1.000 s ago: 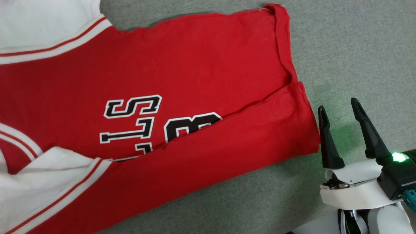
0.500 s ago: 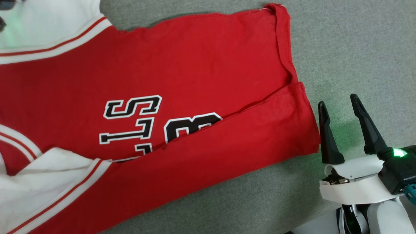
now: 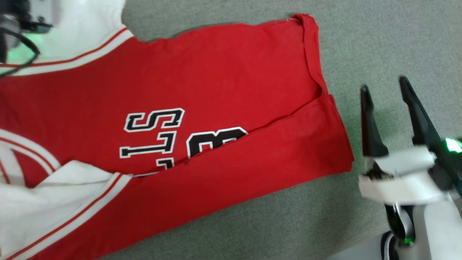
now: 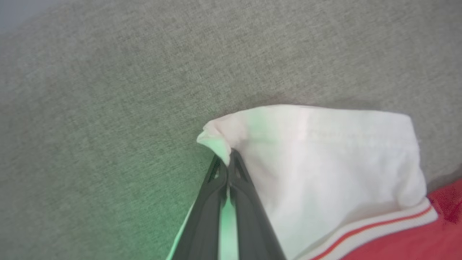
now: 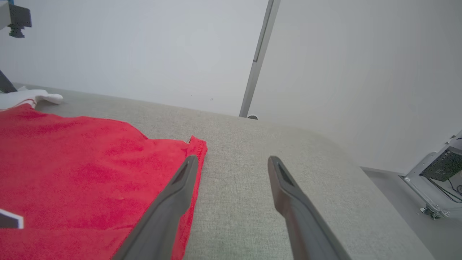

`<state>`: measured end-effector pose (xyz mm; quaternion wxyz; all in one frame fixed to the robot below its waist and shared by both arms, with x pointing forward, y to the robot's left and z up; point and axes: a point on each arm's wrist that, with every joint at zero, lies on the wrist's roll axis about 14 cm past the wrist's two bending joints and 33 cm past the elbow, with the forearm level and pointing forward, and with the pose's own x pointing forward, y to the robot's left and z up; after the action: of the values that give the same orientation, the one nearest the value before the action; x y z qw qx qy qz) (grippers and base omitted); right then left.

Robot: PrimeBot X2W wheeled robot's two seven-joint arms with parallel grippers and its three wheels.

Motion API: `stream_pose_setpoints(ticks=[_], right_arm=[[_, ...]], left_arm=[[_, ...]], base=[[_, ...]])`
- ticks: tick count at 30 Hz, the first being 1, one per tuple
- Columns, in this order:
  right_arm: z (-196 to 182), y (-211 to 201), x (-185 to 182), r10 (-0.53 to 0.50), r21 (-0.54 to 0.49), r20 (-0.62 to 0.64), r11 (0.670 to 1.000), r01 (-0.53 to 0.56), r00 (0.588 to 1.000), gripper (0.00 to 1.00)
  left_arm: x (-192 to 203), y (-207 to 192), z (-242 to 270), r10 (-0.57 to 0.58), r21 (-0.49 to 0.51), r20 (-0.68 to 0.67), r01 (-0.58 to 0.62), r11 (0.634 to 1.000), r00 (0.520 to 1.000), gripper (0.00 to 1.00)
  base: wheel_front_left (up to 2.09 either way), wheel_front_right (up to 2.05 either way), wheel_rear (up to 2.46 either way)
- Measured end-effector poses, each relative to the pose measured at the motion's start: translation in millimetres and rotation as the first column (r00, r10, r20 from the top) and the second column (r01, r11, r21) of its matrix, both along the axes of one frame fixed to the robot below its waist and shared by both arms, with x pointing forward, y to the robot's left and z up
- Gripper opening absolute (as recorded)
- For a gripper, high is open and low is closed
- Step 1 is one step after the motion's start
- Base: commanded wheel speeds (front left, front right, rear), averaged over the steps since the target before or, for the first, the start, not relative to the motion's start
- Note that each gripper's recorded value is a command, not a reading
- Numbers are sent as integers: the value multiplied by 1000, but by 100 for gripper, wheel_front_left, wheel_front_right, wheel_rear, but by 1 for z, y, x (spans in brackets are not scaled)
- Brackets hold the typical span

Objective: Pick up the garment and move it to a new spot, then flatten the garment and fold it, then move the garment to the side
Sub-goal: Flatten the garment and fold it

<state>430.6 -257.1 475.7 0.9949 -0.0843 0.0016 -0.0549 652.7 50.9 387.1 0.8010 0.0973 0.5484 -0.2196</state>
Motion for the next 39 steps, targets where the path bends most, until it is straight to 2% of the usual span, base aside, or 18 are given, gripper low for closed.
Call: stream_pose_setpoints(ticks=[5,8,11,14,16,19,21,28,34,35,36,37,39], right_arm=[[-5,4,36,81,12,-113,997,-80,990,100],[-2,11,65,149,11,-200,989,-150,968,100],[-11,22,86,218,56,-330,976,-211,919,100],[-34,30,93,268,119,-497,963,-241,825,100],[-50,34,92,285,136,-603,957,-256,745,100],[-64,34,94,292,177,-706,955,-238,646,100],[-71,36,97,295,198,-743,954,-224,600,100],[-83,34,115,291,242,-811,957,-163,507,100],[-90,37,130,293,268,-831,956,-120,474,100],[-91,38,132,293,270,-833,956,-116,469,95],[-93,40,133,296,276,-837,955,-111,459,36],[-93,40,133,298,282,-840,954,-105,454,0],[-93,39,135,294,279,-843,955,-101,451,0]], left_arm=[[-5,-3,8,-16,-26,28,16,1000,999,0],[-8,-2,10,-18,-36,30,19,999,999,0],[-10,-2,11,-20,-43,32,21,999,999,0],[-11,-2,9,-22,-52,32,23,998,999,0],[-10,-3,7,-26,-58,31,28,998,999,0],[-9,-1,4,-23,-58,28,24,998,999,0],[-8,-1,2,-24,-61,26,25,998,999,0],[-2,-1,-4,-24,-76,27,26,997,999,0],[1,0,-9,-17,-88,23,19,996,1000,0],[1,0,-10,-17,-90,22,19,996,1000,0],[1,0,-11,-15,-93,20,17,996,1000,0],[1,0,-11,-10,-100,17,12,995,1000,0],[1,1,-10,-1,-110,19,3,994,1000,0]], base=[[0,0,0],[0,0,0],[0,0,0],[0,0,0],[0,0,0],[0,0,0],[0,0,0],[0,0,0],[0,0,0],[0,0,0],[0,0,0],[0,0,0],[0,0,0]])
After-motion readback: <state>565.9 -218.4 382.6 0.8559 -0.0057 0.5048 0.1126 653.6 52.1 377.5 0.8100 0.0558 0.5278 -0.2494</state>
